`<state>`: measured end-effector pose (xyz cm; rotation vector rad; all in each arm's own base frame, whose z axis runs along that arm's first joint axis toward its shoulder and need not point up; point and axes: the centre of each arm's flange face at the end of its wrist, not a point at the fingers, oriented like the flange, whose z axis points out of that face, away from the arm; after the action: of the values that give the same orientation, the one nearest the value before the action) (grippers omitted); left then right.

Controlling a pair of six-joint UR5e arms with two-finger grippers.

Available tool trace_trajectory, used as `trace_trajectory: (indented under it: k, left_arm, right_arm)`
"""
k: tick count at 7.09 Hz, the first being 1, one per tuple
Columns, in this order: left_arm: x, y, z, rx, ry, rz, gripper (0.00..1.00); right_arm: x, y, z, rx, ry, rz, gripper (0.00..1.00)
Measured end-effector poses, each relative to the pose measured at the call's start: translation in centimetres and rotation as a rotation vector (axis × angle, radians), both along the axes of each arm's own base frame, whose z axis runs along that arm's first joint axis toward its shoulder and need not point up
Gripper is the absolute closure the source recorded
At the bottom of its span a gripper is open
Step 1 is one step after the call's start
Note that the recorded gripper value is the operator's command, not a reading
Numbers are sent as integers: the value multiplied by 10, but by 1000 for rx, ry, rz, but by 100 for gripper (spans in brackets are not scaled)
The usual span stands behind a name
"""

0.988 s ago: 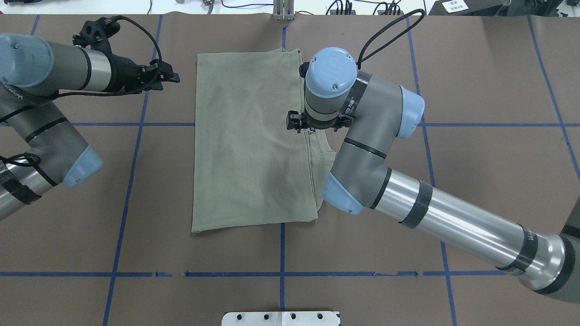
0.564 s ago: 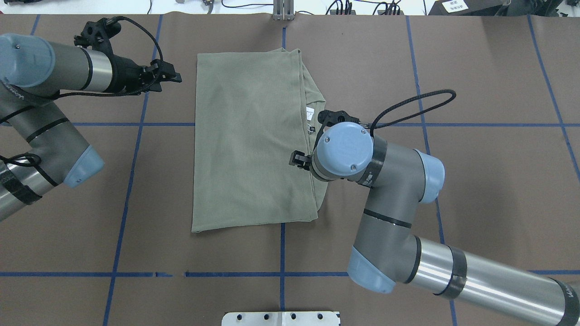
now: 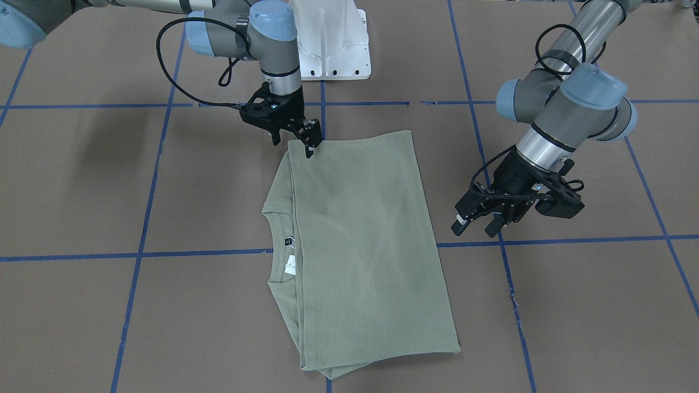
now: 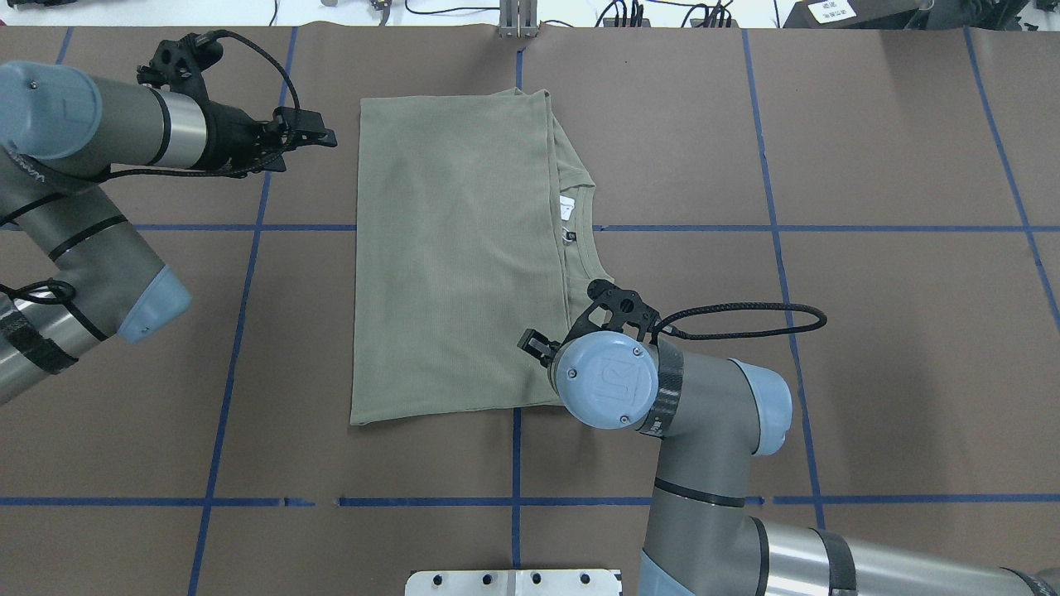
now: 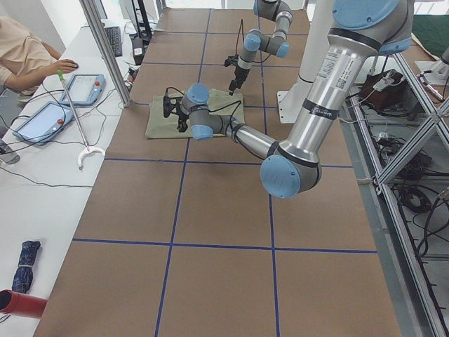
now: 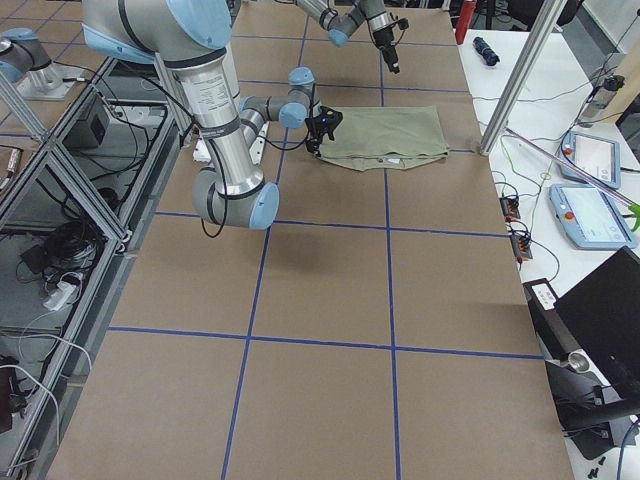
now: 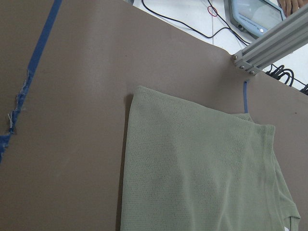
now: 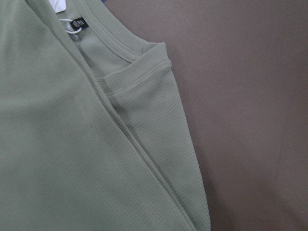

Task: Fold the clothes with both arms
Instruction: 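Move both grippers to the shirt's edge nearest the robot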

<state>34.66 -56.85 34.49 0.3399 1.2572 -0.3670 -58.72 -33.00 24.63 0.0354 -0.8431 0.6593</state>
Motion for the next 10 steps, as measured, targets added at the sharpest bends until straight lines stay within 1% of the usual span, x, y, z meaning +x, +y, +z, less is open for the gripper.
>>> trace_trajectory:
  k: [1, 2, 3, 4, 5, 6, 7, 9, 10]
  left_arm:
    - [0, 0, -1, 2, 2, 0, 1]
    - [0, 0, -1, 3, 2, -1, 1]
    - [1, 0, -1, 4, 2, -1, 1]
    - [1, 0, -2, 4, 2, 0, 1]
    - [0, 0, -2, 4, 3, 1, 1]
    - [0, 1, -3, 4, 4, 1, 1]
    - [0, 1, -3, 5, 4, 2, 1]
    - [-3, 3, -8, 12, 11, 1, 1]
    - [-4, 4, -10, 16, 15, 1, 4]
  right_arm:
    - [-3, 2, 5, -14, 3, 16, 12]
    - [-5, 2, 7, -27, 3, 29, 33]
    - [-6, 2, 8, -41, -2, 42, 60]
    - [-6, 4, 9, -51, -5, 50, 79]
    - [-7, 5, 10, -55, -4, 51, 82]
    - [-8, 7, 11, -57, -3, 49, 98]
    - [-10, 9, 11, -57, -3, 46, 100]
    - [-10, 10, 9, -56, -5, 44, 100]
    - [-9, 11, 7, -55, -11, 42, 100]
